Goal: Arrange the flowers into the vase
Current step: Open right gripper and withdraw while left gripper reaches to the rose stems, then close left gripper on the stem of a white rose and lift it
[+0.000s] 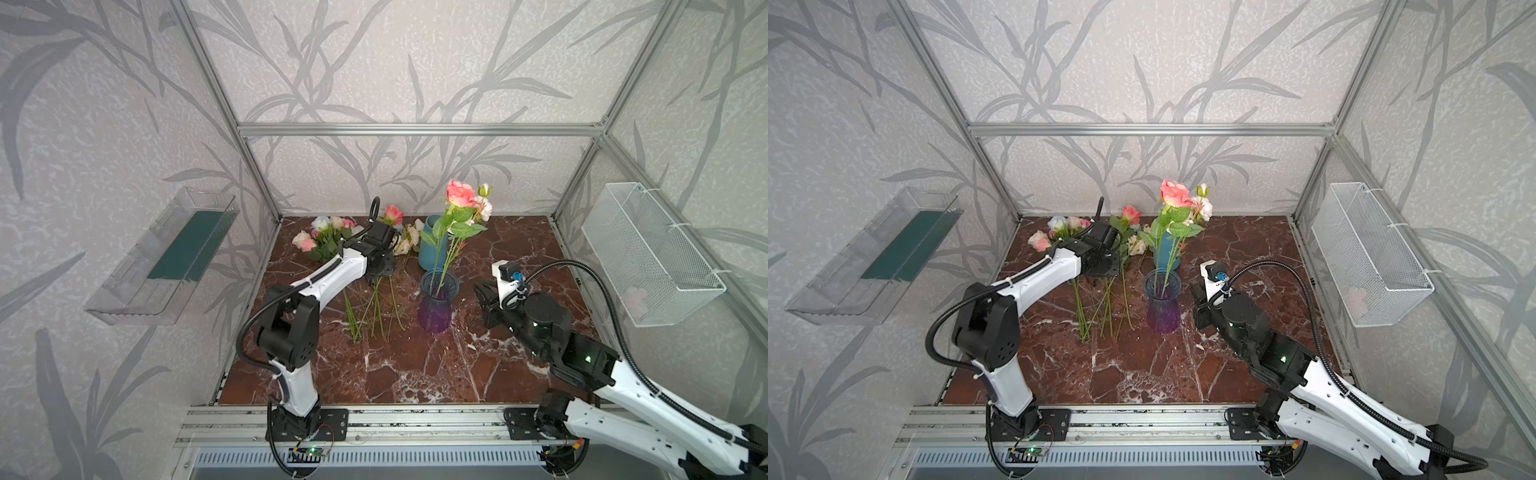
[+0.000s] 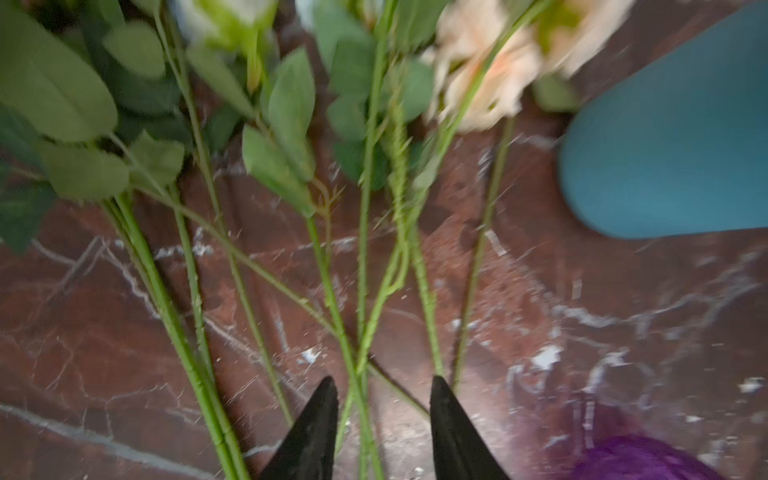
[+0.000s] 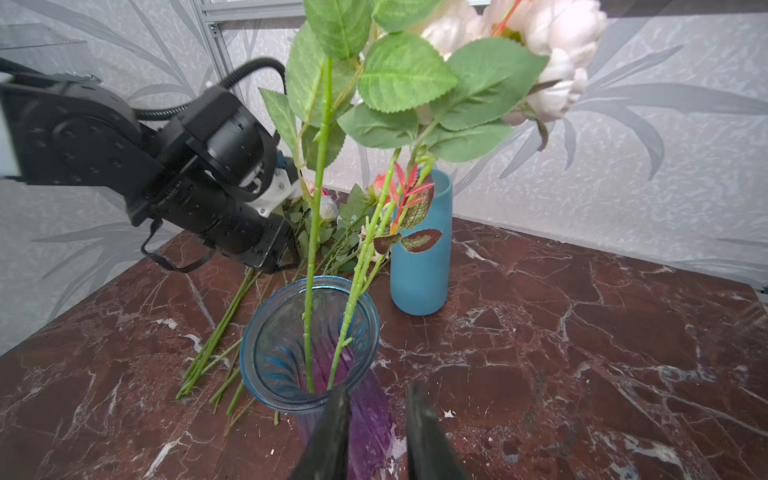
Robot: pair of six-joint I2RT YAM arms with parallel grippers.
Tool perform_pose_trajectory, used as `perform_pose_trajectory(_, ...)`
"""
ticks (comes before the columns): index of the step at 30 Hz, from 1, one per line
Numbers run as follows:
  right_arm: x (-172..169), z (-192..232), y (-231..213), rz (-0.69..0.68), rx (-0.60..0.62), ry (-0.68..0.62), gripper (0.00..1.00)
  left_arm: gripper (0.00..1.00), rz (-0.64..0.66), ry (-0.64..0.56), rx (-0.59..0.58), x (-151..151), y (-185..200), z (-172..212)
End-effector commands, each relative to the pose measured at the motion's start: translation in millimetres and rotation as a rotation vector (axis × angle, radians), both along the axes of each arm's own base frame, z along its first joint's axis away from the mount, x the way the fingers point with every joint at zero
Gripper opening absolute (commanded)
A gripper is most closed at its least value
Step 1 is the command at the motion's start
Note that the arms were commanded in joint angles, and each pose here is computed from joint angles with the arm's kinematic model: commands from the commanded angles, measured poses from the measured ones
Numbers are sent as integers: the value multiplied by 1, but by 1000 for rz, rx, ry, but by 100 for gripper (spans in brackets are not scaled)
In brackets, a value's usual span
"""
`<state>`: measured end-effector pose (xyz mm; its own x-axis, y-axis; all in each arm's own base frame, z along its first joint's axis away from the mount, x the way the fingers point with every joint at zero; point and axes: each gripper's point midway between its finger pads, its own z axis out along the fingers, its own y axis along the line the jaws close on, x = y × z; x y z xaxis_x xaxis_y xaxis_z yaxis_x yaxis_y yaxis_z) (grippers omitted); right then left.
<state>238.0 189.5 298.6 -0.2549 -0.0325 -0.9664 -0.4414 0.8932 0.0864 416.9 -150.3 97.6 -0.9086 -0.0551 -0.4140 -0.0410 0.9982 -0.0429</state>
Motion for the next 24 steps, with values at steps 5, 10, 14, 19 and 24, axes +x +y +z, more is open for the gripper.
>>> perform_pose_trajectory(5,0,-7,10,31,12,20,24,34,33,155,-62,4,2,-29)
perform_pose_trajectory(10,0,-12,14,46,6,30,24,28,55,168,-46,14,9,-49)
perform_pose_trajectory(14,1,-17,15,51,-6,39,24,20,68,171,-29,18,13,-56)
perform_pose_trajectory(19,2,-18,15,50,-7,42,24,10,72,161,-28,19,13,-54)
perform_pose_trajectory(24,3,-16,16,56,2,41,24,3,71,135,-33,20,14,-42)
